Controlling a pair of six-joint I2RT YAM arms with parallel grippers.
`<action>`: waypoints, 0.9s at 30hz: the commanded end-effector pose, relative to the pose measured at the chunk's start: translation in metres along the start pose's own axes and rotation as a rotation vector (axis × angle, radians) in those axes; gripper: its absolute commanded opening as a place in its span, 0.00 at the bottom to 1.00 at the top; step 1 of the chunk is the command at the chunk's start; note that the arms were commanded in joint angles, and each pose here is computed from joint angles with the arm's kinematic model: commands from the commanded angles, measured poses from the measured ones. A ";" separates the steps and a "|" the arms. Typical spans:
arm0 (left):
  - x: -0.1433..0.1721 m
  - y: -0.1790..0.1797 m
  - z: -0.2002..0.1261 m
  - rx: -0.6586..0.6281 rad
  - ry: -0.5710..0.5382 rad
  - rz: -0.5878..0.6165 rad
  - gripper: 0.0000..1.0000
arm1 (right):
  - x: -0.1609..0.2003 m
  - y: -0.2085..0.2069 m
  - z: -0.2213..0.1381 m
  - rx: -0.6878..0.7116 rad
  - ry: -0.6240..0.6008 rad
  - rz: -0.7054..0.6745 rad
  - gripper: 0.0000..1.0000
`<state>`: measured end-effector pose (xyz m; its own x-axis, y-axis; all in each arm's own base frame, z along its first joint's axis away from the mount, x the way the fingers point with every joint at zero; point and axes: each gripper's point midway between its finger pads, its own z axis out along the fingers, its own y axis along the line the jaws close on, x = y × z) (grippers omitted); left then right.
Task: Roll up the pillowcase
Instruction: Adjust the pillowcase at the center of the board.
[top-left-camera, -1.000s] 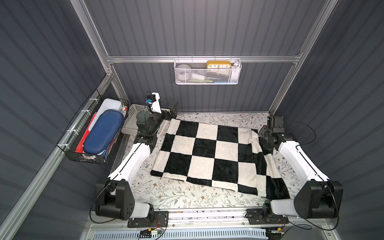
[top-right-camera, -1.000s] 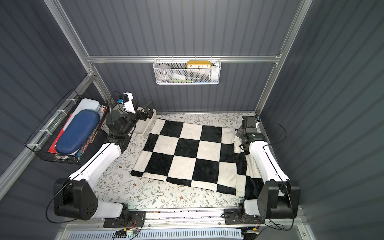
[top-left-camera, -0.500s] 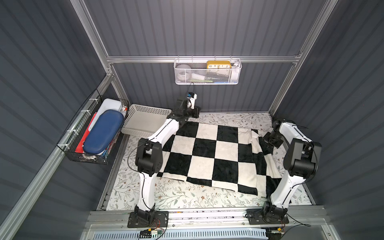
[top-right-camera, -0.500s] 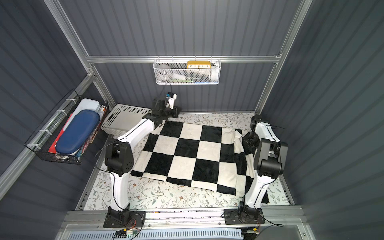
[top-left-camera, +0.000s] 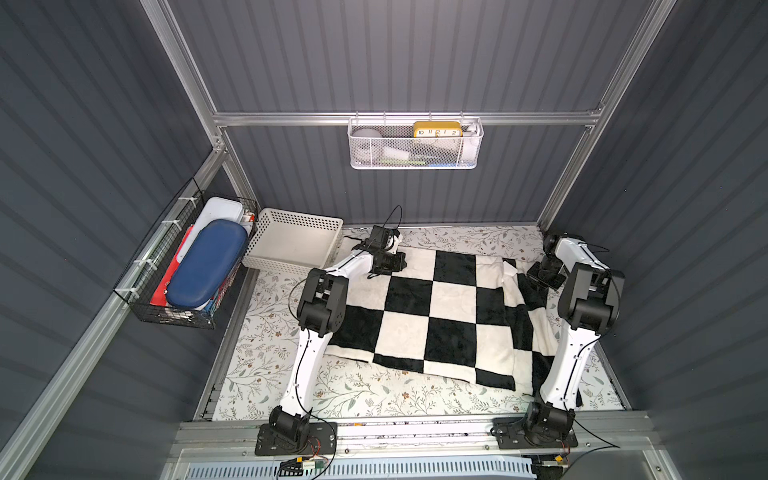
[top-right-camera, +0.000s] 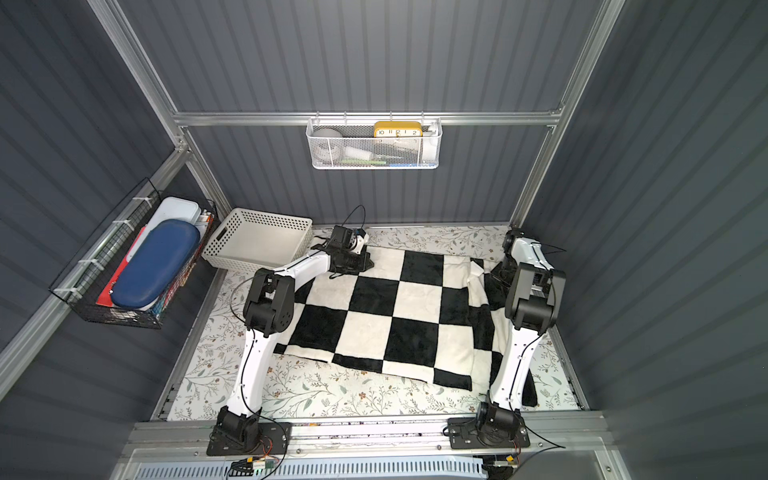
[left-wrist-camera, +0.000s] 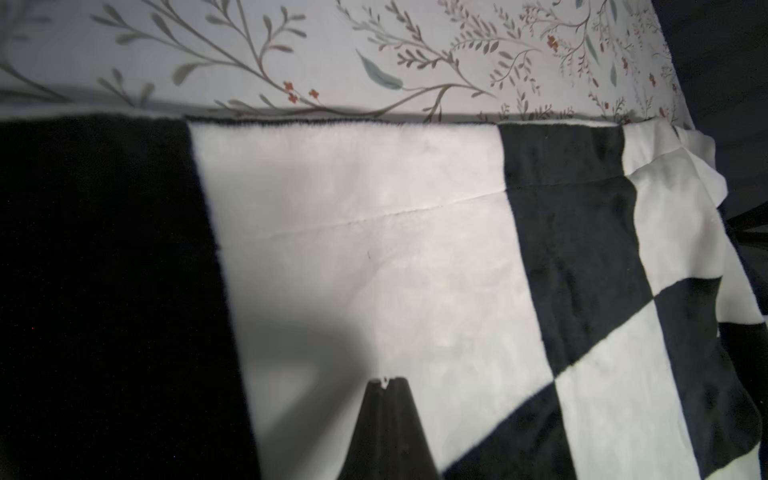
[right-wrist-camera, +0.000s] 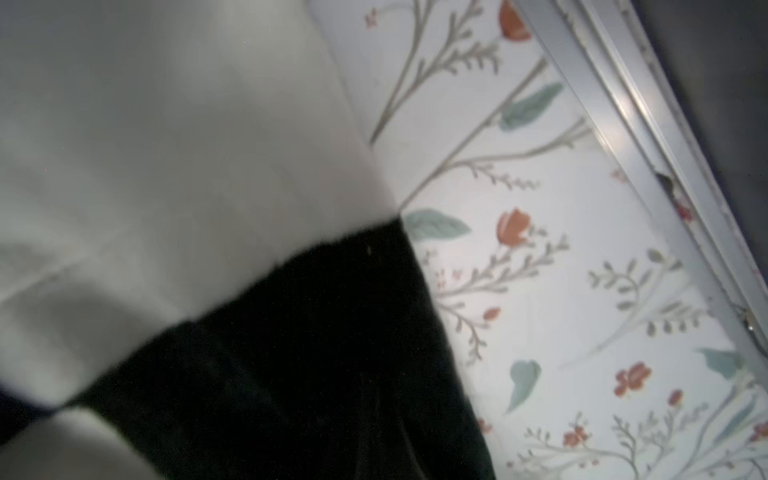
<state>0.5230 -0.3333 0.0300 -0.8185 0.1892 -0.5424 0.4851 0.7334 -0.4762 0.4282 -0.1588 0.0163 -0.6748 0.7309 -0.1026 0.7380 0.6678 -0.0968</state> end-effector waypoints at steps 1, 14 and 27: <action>0.017 0.000 0.019 0.050 0.077 -0.072 0.00 | 0.001 -0.015 0.012 0.096 0.042 -0.027 0.00; 0.010 -0.013 0.040 0.176 0.061 -0.109 0.00 | -0.046 -0.020 0.027 0.150 0.000 -0.047 0.00; -0.057 -0.045 -0.008 0.208 -0.097 -0.024 0.00 | -0.060 0.003 -0.024 0.017 -0.083 -0.020 0.00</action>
<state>0.5328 -0.3774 0.0387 -0.8380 0.1389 -0.5277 0.4980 0.5898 -0.6357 0.4698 -0.2069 0.0233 -0.6938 0.7029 -0.1567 0.7201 0.6787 -0.1442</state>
